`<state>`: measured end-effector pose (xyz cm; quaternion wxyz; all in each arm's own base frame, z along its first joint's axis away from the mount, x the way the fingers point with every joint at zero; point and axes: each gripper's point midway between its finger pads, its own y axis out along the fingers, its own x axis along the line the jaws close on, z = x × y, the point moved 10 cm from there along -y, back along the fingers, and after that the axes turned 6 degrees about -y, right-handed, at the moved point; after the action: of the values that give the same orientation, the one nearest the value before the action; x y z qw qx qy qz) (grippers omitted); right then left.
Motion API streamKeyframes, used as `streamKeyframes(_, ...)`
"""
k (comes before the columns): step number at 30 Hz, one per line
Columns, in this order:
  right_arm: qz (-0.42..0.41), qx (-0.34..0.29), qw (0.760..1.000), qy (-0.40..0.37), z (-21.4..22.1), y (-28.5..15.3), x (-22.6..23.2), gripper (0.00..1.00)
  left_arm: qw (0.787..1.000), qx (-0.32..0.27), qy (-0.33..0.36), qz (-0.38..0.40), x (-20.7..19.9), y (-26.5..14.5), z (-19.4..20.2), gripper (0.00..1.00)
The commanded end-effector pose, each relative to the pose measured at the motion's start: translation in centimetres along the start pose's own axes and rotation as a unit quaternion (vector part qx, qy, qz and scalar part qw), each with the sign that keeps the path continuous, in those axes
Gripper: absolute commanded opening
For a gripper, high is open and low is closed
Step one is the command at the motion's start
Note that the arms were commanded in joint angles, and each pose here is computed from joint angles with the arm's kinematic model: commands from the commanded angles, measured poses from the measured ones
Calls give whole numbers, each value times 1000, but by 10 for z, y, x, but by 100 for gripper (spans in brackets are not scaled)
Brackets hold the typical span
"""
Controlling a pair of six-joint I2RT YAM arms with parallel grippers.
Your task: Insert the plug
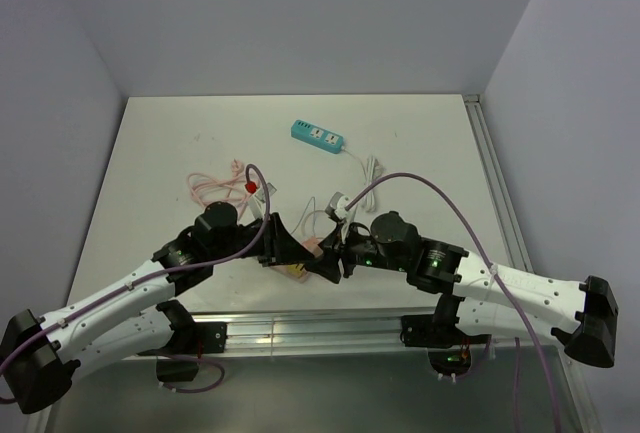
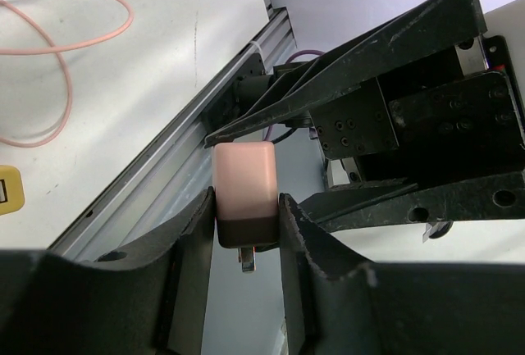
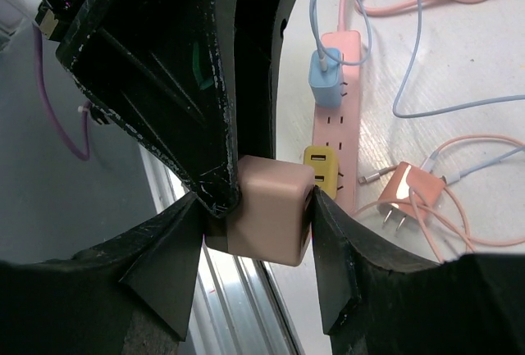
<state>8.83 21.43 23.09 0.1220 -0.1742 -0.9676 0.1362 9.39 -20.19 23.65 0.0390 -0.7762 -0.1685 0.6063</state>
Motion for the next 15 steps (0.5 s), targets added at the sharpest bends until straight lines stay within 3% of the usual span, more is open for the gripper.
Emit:
streamKeyframes(1,8,-56,998,-14,-26,-3,3,0,999,18,17,42,-11,-2,4,28)
streamKeyframes(5,12,-55,998,-11,-29,0,4,1,999,18,18,47,-12,-3,4,22)
streamKeyframes(6,13,-52,998,-10,-28,2,4,5,999,19,18,46,-12,-3,5,20)
streamKeyframes(9,14,-38,999,-7,-28,4,5,16,999,14,18,36,-11,-4,4,0)
streamKeyframes(10,14,-36,999,-3,-28,5,5,21,999,10,19,33,-12,-4,3,0)
streamKeyframes(11,20,-31,999,-1,-29,5,5,29,999,5,20,25,-10,-4,3,0)
streamKeyframes(12,23,-29,999,5,-29,5,5,47,1000,1,20,20,-9,-4,3,0)
streamKeyframes(14,31,-17,999,14,-27,4,5,59,999,-11,30,14,-10,-6,1,0)
streamKeyframes(15,43,-14,999,26,-27,3,4,74,999,-25,28,-7,-6,-6,0,0)
